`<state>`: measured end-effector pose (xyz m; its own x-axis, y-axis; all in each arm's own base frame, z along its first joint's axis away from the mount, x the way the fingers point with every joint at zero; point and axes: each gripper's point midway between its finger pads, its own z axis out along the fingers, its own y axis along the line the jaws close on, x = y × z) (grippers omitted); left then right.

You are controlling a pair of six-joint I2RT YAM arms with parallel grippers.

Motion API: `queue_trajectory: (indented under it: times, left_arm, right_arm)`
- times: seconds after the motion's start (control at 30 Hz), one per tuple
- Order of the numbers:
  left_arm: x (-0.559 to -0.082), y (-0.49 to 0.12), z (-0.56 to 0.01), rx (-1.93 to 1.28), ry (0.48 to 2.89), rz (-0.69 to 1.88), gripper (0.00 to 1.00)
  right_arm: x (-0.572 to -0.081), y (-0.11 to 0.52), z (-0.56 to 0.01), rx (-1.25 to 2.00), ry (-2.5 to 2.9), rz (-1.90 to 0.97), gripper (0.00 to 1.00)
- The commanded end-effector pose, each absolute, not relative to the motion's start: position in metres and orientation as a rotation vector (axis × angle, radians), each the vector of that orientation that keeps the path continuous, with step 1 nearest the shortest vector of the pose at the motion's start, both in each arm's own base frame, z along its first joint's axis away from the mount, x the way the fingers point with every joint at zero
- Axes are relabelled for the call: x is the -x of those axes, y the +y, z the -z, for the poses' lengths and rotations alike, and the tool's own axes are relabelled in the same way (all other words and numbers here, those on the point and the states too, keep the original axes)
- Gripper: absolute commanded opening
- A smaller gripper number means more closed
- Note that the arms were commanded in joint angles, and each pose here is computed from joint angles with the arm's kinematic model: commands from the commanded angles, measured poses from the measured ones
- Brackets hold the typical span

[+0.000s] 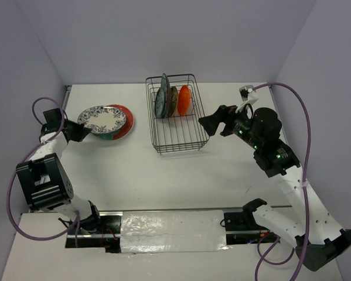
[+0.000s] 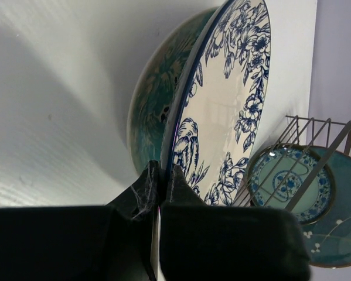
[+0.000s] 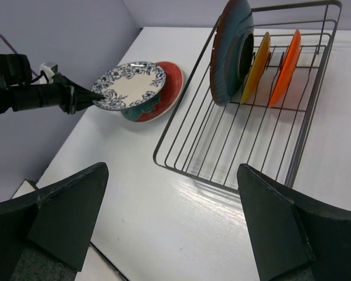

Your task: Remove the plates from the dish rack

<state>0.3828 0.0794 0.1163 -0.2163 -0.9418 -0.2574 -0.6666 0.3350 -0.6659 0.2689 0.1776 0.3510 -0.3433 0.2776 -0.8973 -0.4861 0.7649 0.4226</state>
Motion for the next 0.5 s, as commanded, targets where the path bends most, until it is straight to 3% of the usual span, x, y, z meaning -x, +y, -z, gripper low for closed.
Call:
queue_trajectory:
  times: [0.0, 0.1, 0.17, 0.4, 0.47]
  left_arm:
    - [-0.431, 0.08, -0.177, 1.224, 1.765, 0.74, 0.0]
    - [-0.43, 0.078, -0.158, 1.249, 1.787, 0.745, 0.0]
    - [-0.43, 0.074, -0.147, 1.256, 1.807, 0.748, 0.08]
    - [-0.429, 0.054, -0.122, 1.267, 1.887, 0.736, 0.14]
    - [-0.429, 0.052, -0.119, 1.266, 1.897, 0.723, 0.2]
  right_arm:
    - [-0.262, 0.178, -0.354, 0.196, 1.727, -0.798, 0.98]
    - [-0.262, 0.177, -0.353, 0.197, 1.731, -0.792, 0.98]
    - [-0.263, 0.178, -0.352, 0.196, 1.733, -0.792, 0.98]
    - [-0.263, 0.179, -0.347, 0.205, 1.746, -0.789, 0.98]
    - [-0.263, 0.177, -0.347, 0.204, 1.745, -0.783, 0.98]
